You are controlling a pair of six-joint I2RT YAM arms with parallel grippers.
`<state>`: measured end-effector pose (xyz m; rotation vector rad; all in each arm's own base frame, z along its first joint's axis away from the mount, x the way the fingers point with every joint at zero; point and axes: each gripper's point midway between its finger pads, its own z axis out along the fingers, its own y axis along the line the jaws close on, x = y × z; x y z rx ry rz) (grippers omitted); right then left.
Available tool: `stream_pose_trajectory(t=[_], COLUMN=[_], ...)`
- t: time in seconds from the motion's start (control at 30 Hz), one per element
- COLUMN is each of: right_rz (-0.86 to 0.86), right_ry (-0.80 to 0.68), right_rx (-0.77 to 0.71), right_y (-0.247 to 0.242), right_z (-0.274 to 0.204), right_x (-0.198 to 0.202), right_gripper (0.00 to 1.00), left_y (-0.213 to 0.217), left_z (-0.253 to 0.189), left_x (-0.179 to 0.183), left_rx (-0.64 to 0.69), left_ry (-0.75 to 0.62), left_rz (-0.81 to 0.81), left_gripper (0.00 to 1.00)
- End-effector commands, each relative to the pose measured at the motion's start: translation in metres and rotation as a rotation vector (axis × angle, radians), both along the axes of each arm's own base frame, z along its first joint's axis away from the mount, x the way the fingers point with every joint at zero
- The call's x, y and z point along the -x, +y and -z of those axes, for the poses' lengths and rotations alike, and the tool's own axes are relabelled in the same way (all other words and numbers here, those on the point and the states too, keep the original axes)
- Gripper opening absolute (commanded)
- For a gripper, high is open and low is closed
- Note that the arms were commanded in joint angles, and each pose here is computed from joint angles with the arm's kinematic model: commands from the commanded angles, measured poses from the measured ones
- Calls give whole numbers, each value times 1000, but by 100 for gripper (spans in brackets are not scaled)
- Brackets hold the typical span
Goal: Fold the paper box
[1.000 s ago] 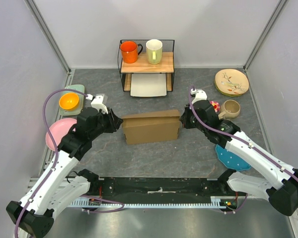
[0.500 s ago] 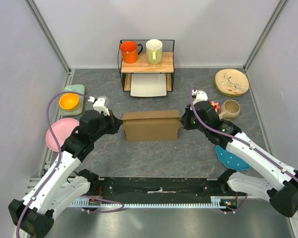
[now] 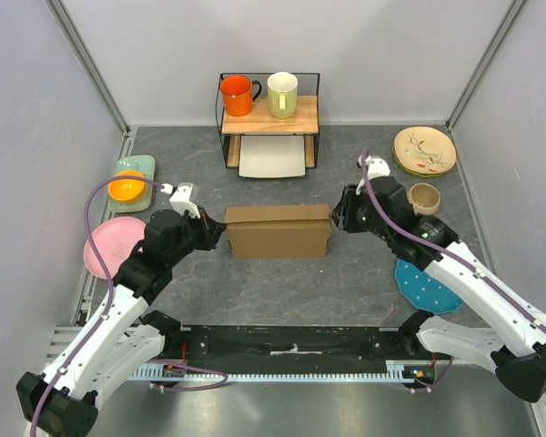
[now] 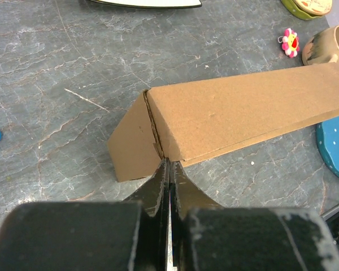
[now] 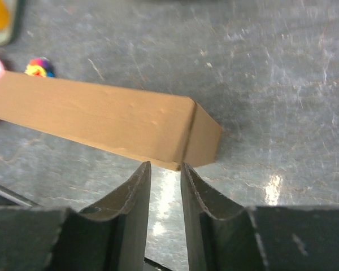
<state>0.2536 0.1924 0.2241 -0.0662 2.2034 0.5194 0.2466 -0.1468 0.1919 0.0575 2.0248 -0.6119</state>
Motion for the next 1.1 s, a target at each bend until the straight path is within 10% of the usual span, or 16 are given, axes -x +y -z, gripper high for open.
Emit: stream_pose_trajectory(t=[0.0, 0.17, 0.5, 1.07], right_rz=[-6, -37, -67, -59], right_ry=[-142, -112, 45, 92], right_rx=[-114, -84, -6, 36], right_y=[9, 24, 25, 21], right_z=[-82, -68, 22, 51], right_x=[-10, -24, -11, -9], right_gripper=[35, 19, 14, 13], left_y=[6, 6, 19, 34], left_z=[39, 40, 31, -85], left_x=[15, 15, 18, 2], left_rx=[-66, -66, -107, -36], left_ry=[147, 155, 139, -71], left_rz=[4, 4, -37, -161], left_gripper=[2, 2, 33, 36])
